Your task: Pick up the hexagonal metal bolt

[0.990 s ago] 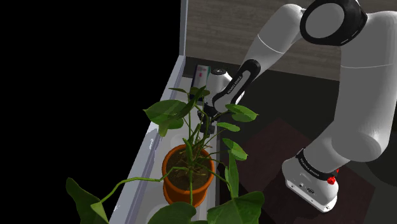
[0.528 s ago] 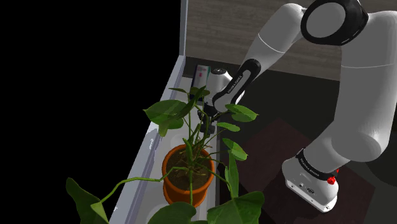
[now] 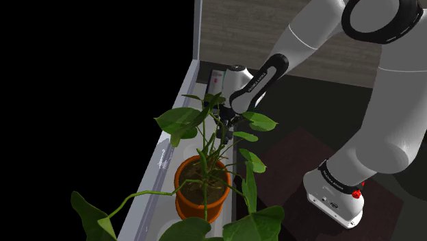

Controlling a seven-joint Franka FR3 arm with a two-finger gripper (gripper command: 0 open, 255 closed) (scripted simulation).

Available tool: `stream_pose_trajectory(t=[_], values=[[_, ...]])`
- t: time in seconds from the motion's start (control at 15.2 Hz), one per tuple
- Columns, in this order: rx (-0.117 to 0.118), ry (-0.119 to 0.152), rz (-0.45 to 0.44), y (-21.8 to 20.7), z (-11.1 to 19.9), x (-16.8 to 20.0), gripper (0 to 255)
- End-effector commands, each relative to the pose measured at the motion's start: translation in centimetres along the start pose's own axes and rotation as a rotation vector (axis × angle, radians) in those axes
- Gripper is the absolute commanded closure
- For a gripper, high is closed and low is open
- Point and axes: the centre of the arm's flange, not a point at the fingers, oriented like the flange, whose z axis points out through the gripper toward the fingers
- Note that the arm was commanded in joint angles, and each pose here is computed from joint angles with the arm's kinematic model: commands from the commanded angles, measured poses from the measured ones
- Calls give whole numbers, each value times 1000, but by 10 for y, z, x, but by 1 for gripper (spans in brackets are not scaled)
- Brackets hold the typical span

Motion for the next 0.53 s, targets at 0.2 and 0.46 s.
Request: stream_pose_trajectory(t=[0.2,0.46], values=[[0,0,0,1,-27,0,255],[0,0,0,2,-38,-1,255]])
